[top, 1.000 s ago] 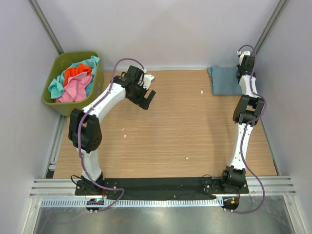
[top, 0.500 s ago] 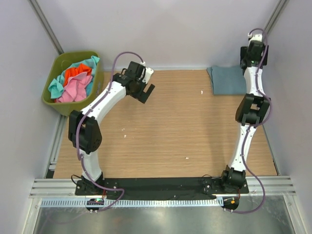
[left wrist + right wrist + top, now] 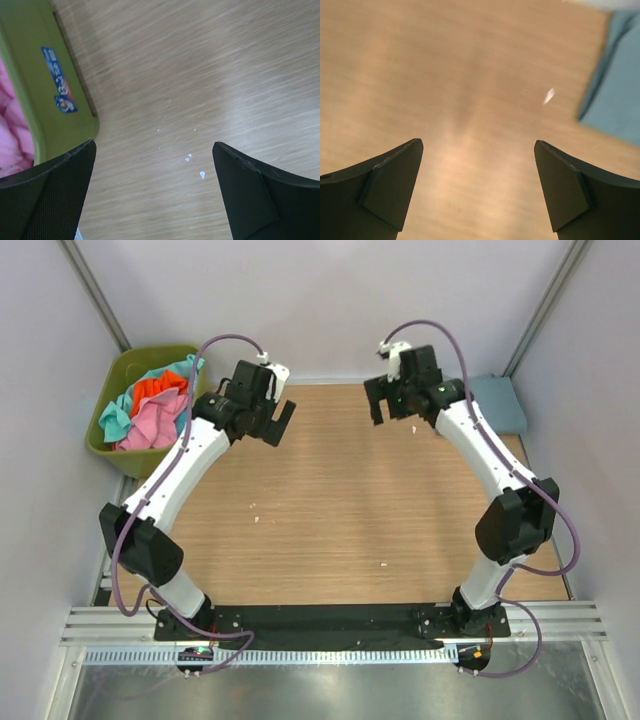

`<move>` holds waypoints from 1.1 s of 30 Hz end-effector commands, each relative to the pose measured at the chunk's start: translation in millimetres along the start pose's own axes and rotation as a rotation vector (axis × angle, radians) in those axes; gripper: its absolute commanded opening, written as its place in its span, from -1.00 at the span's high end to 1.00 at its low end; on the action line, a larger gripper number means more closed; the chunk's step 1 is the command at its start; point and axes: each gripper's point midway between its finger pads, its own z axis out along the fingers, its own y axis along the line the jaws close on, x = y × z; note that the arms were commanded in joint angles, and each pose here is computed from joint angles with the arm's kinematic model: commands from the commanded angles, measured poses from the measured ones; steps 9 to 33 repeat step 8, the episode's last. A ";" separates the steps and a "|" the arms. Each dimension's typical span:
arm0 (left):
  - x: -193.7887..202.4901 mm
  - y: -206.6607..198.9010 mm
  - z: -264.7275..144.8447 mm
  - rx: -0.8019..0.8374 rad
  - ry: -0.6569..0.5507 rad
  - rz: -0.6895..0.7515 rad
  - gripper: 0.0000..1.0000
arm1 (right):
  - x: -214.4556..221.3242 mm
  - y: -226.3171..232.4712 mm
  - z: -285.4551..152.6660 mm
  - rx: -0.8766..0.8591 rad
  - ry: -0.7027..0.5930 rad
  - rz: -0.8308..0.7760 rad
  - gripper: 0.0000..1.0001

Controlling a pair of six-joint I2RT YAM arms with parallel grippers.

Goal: Fold and stack the t-shirts
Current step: Neatly place the folded tshirt to the corner

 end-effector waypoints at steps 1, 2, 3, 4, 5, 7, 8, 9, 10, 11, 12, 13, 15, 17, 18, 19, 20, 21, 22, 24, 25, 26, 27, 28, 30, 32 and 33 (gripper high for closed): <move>19.5 32.4 -17.8 -0.130 0.022 -0.041 -0.99 | 16.3 5.0 -50.2 0.054 0.034 0.029 -0.99; 18.7 39.1 -23.4 -0.143 0.008 -0.046 -0.99 | 13.0 13.2 -57.5 0.033 0.023 0.018 -0.99; 20.1 46.1 -24.2 -0.166 0.009 -0.053 -0.99 | 13.7 16.8 -65.1 0.024 0.030 0.019 -0.99; 19.5 59.2 -25.9 -0.202 0.004 -0.067 -0.99 | 10.3 19.0 -74.4 0.014 0.019 0.023 -1.00; 19.7 65.7 -27.4 -0.210 0.003 -0.078 -0.99 | 5.6 23.1 -80.3 -0.010 0.008 0.020 -0.99; 20.7 80.8 -28.4 -0.217 -0.005 -0.103 -0.99 | 9.6 25.4 -84.6 -0.013 0.013 0.010 -0.99; 22.3 86.8 -29.6 -0.221 -0.013 -0.114 -0.99 | 12.3 23.3 -83.6 -0.001 0.016 0.008 -0.99; 22.3 86.8 -29.6 -0.221 -0.013 -0.114 -0.99 | 12.3 23.3 -83.6 -0.001 0.016 0.008 -0.99; 22.3 86.8 -29.6 -0.221 -0.013 -0.114 -0.99 | 12.3 23.3 -83.6 -0.001 0.016 0.008 -0.99; 22.3 86.8 -29.6 -0.221 -0.013 -0.114 -0.99 | 12.3 23.3 -83.6 -0.001 0.016 0.008 -0.99; 22.3 86.8 -29.6 -0.221 -0.013 -0.114 -0.99 | 12.3 23.3 -83.6 -0.001 0.016 0.008 -0.99; 22.3 86.8 -29.6 -0.221 -0.013 -0.114 -0.99 | 12.3 23.3 -83.6 -0.001 0.016 0.008 -0.99; 22.3 86.8 -29.6 -0.221 -0.013 -0.114 -0.99 | 12.3 23.3 -83.6 -0.001 0.016 0.008 -0.99; 22.3 86.8 -29.6 -0.221 -0.013 -0.114 -0.99 | 12.3 23.3 -83.6 -0.001 0.016 0.008 -0.99; 22.3 86.8 -29.6 -0.221 -0.013 -0.114 -0.99 | 12.3 23.3 -83.6 -0.001 0.016 0.008 -0.99; 22.3 86.8 -29.6 -0.221 -0.013 -0.114 -0.99 | 12.3 23.3 -83.6 -0.001 0.016 0.008 -0.99; 22.3 86.8 -29.6 -0.221 -0.013 -0.114 -0.99 | 12.3 23.3 -83.6 -0.001 0.016 0.008 -0.99; 22.3 86.8 -29.6 -0.221 -0.013 -0.114 -0.99 | 12.3 23.3 -83.6 -0.001 0.016 0.008 -0.99; 22.3 86.8 -29.6 -0.221 -0.013 -0.114 -0.99 | 12.3 23.3 -83.6 -0.001 0.016 0.008 -0.99; 22.3 86.8 -29.6 -0.221 -0.013 -0.114 -0.99 | 12.3 23.3 -83.6 -0.001 0.016 0.008 -0.99; 22.3 86.8 -29.6 -0.221 -0.013 -0.114 -0.99 | 12.3 23.3 -83.6 -0.001 0.016 0.008 -0.99; 22.3 86.8 -29.6 -0.221 -0.013 -0.114 -0.99 | 12.3 23.3 -83.6 -0.001 0.016 0.008 -0.99; 22.3 86.8 -29.6 -0.221 -0.013 -0.114 -0.99 | 12.3 23.3 -83.6 -0.001 0.016 0.008 -0.99; 22.3 86.8 -29.6 -0.221 -0.013 -0.114 -0.99 | 12.3 23.3 -83.6 -0.001 0.016 0.008 -0.99; 22.3 86.8 -29.6 -0.221 -0.013 -0.114 -0.99 | 12.3 23.3 -83.6 -0.001 0.016 0.008 -0.99; 22.3 86.8 -29.6 -0.221 -0.013 -0.114 -0.99 | 12.3 23.3 -83.6 -0.001 0.016 0.008 -0.99; 22.3 86.8 -29.6 -0.221 -0.013 -0.114 -0.99 | 12.3 23.3 -83.6 -0.001 0.016 0.008 -0.99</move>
